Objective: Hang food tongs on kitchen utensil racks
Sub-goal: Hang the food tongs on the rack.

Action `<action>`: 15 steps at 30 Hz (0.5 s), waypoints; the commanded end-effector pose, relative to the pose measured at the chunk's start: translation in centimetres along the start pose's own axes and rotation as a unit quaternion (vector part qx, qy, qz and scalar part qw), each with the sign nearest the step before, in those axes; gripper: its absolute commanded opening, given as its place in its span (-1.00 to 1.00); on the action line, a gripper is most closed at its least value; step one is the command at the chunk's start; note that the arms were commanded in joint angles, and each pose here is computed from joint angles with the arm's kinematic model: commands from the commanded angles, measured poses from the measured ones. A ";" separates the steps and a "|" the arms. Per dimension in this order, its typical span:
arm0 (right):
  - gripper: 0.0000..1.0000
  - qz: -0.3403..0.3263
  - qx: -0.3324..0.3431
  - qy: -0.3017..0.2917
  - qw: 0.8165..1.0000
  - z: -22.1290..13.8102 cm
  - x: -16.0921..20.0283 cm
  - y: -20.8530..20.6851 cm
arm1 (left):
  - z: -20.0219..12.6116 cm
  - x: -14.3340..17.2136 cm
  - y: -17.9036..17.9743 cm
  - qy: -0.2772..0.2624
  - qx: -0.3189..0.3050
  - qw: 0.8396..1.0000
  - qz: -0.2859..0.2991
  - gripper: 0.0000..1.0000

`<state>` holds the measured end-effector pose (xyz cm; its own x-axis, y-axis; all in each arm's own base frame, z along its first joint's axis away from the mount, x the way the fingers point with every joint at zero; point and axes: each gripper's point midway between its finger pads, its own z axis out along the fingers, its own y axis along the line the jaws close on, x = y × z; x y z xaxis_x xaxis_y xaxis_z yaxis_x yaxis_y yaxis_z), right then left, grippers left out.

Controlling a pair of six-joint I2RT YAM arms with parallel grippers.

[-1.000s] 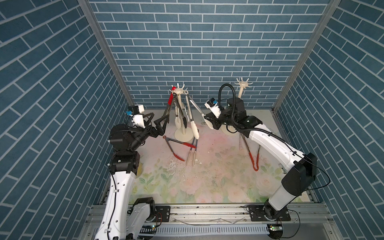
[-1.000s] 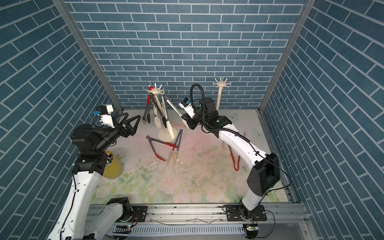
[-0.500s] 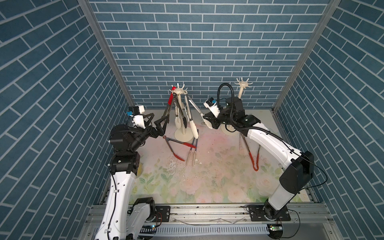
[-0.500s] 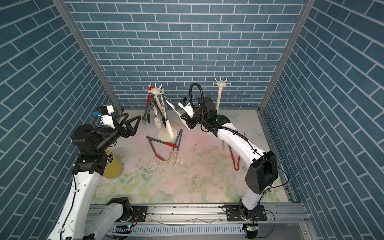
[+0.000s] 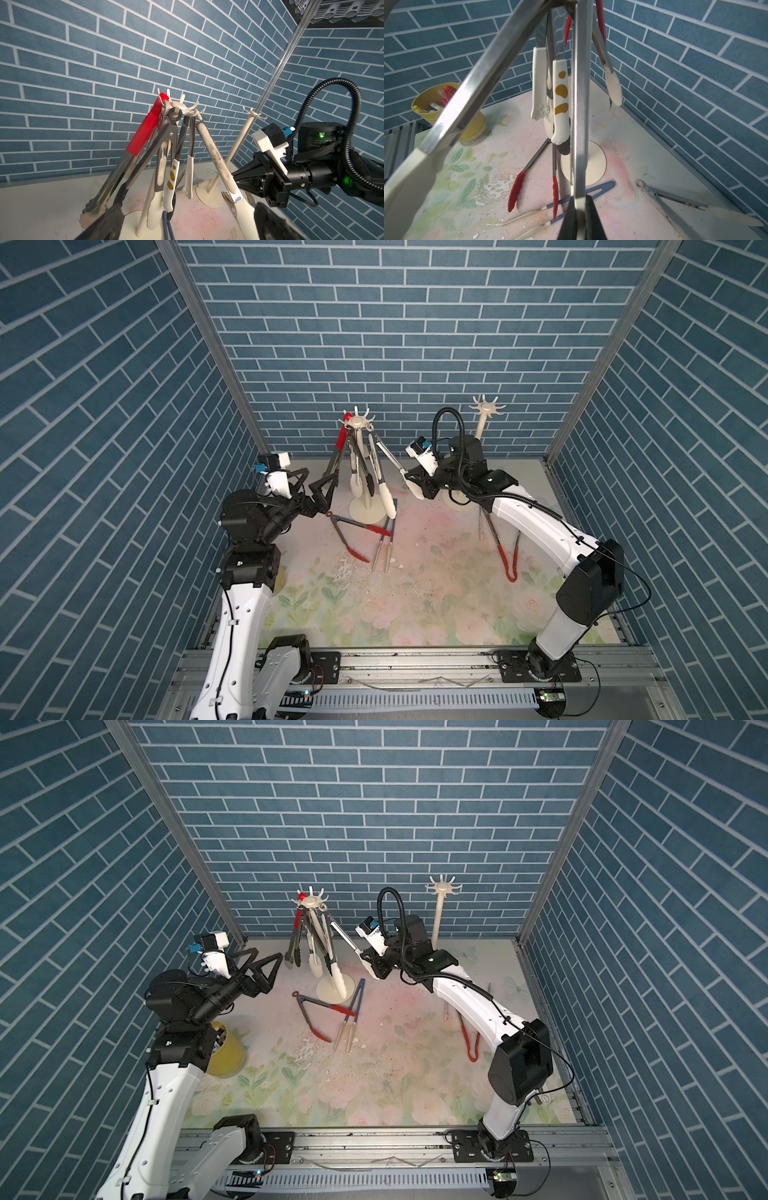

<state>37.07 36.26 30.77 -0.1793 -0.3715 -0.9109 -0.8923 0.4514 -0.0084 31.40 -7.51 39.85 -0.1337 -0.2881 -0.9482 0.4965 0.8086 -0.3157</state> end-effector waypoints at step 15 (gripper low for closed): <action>-0.05 0.125 0.049 0.027 0.991 -1.4 1.7 -1.2 | -0.6 0.5 -0.6 0.004 0.004 1.000 0.008 0.99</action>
<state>37.60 35.16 29.43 -0.3576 -0.3207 -0.8771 -0.8193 0.5584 0.1298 31.00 -7.59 39.79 -0.1325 -0.2857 -0.9491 0.4982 0.8086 -0.3130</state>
